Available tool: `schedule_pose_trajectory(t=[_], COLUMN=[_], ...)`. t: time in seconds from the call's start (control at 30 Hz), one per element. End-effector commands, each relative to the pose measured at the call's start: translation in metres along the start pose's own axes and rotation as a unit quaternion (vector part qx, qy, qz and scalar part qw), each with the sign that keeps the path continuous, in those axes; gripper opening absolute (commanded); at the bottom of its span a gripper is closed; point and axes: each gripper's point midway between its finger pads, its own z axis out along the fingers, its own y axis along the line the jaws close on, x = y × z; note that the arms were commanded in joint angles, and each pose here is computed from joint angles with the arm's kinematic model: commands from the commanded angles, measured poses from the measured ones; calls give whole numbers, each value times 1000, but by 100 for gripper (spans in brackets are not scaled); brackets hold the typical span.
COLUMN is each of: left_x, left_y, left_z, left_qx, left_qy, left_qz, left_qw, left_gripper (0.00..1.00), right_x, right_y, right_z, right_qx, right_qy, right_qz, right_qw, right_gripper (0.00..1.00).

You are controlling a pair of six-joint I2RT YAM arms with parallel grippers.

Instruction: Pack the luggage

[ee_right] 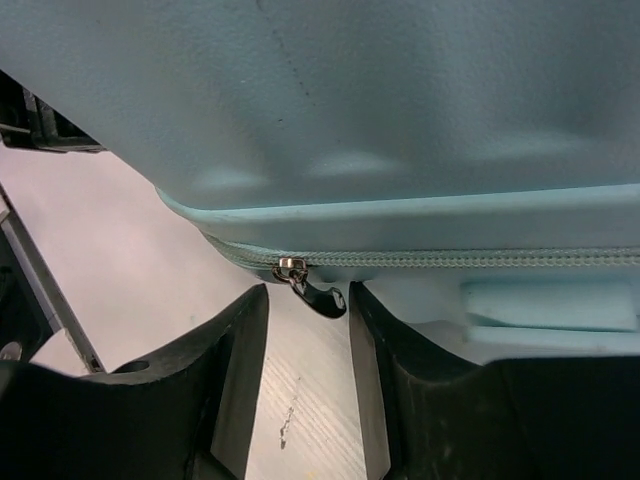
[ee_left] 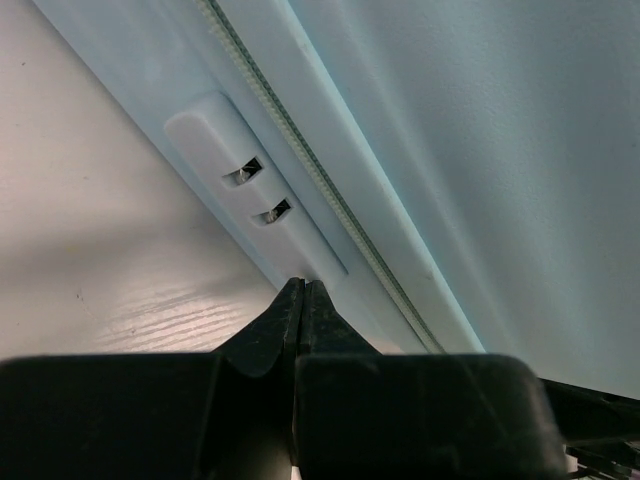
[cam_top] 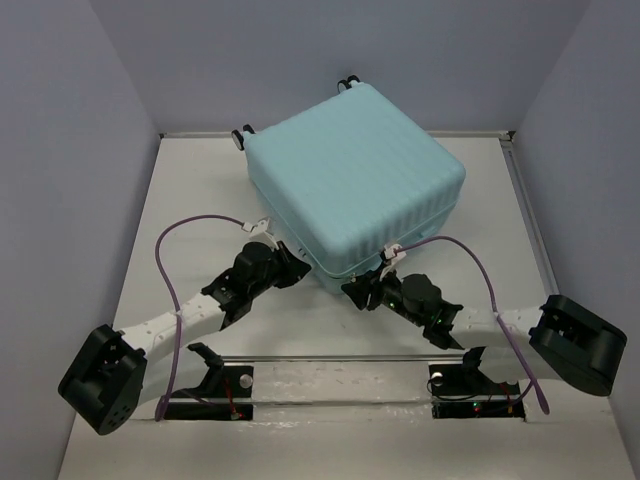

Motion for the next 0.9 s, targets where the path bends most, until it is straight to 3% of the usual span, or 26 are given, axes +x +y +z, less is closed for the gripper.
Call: schedule_pose_trajectory(t=[0.0,0.13,0.6,0.7,0.73,0.87], left_x=[-26,-21,-9,-10,-11,-12], left_y=[-40,-44,-63,-66,-68,-74], left_z=[2,2,7,8,9,10], left_qx=[54,56,63,64,66,70], left_qy=[-42,-38,-29,-29,-30,-31], left_qz=[14,17,26,28,29,31], left_qw=[998,998,997,997,997,997], left_gripper=[6,6,6,6,6,6], right_x=[-88,-93,-114,-116,-117,-116], right_y=[-16,-13,0,2,3,13], right_z=[11,13,13,14,14,11], right_qx=[79,73,53,49,48,31], right_qy=[-160,-167,-185,-190,-192,-189], right_qz=[13,18,20,23,24,22], right_qw=[984,983,981,980,980,981], right_gripper=[43,31,30,19,9,7])
